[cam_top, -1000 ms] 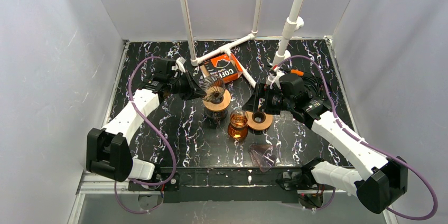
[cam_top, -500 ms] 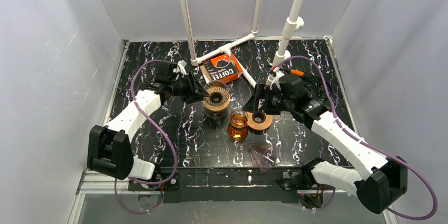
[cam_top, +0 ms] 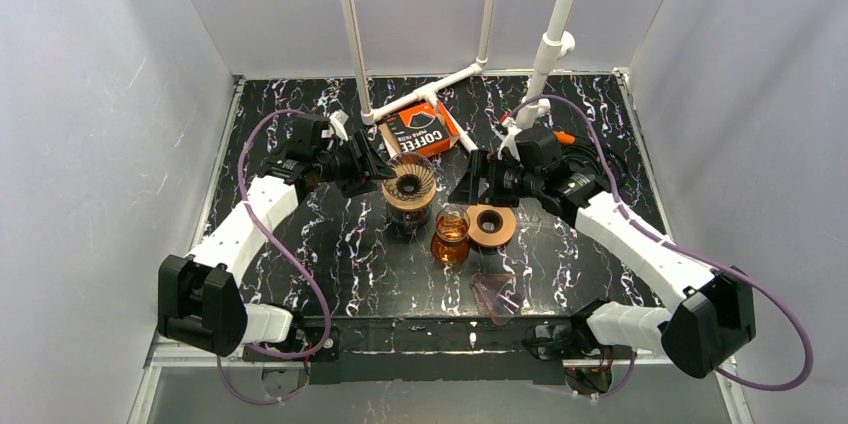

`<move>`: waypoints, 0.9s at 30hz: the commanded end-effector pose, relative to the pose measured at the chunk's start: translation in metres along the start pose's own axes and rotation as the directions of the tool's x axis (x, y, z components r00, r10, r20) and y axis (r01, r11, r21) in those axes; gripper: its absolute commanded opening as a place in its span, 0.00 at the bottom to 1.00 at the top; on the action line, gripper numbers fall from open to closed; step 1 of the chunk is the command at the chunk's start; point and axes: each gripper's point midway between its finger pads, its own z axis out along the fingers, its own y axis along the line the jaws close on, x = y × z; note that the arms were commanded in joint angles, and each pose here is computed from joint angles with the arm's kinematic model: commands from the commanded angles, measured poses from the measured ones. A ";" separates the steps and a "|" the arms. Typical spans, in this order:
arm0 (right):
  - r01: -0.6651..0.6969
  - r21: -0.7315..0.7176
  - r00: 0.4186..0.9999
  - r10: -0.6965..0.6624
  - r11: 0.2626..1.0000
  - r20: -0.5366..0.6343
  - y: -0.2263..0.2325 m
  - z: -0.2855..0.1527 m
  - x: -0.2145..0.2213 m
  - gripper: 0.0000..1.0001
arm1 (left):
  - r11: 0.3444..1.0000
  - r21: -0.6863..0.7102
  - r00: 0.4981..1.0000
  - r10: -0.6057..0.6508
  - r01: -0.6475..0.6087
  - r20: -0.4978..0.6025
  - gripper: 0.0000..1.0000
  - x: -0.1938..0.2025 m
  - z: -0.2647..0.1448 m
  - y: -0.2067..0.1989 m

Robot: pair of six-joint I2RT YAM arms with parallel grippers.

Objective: Place the coffee filter in the dripper
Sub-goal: Place the coffee dripper in the dripper holder.

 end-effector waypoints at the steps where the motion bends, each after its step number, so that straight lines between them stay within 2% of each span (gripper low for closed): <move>1: 0.070 -0.123 0.996 -0.061 0.990 0.071 0.036 0.001 -0.035 0.98 | 0.998 -0.022 0.999 0.051 -0.051 0.014 0.61 -0.003 -0.014 -0.006; 13: 0.072 -0.233 0.997 -0.062 0.970 0.050 0.068 0.031 -0.055 0.96 | 0.998 -0.023 0.998 0.057 -0.056 0.034 0.59 -0.012 -0.012 -0.009; 18: 0.066 -0.218 0.997 -0.057 0.974 0.047 0.068 0.049 -0.062 0.93 | 0.999 -0.016 0.998 0.049 -0.049 0.033 0.58 -0.016 -0.007 -0.011; 27: 0.073 -0.196 0.996 -0.063 0.978 0.056 0.065 0.073 -0.076 0.78 | 0.999 -0.003 0.999 0.041 -0.041 0.009 0.51 -0.020 0.005 -0.012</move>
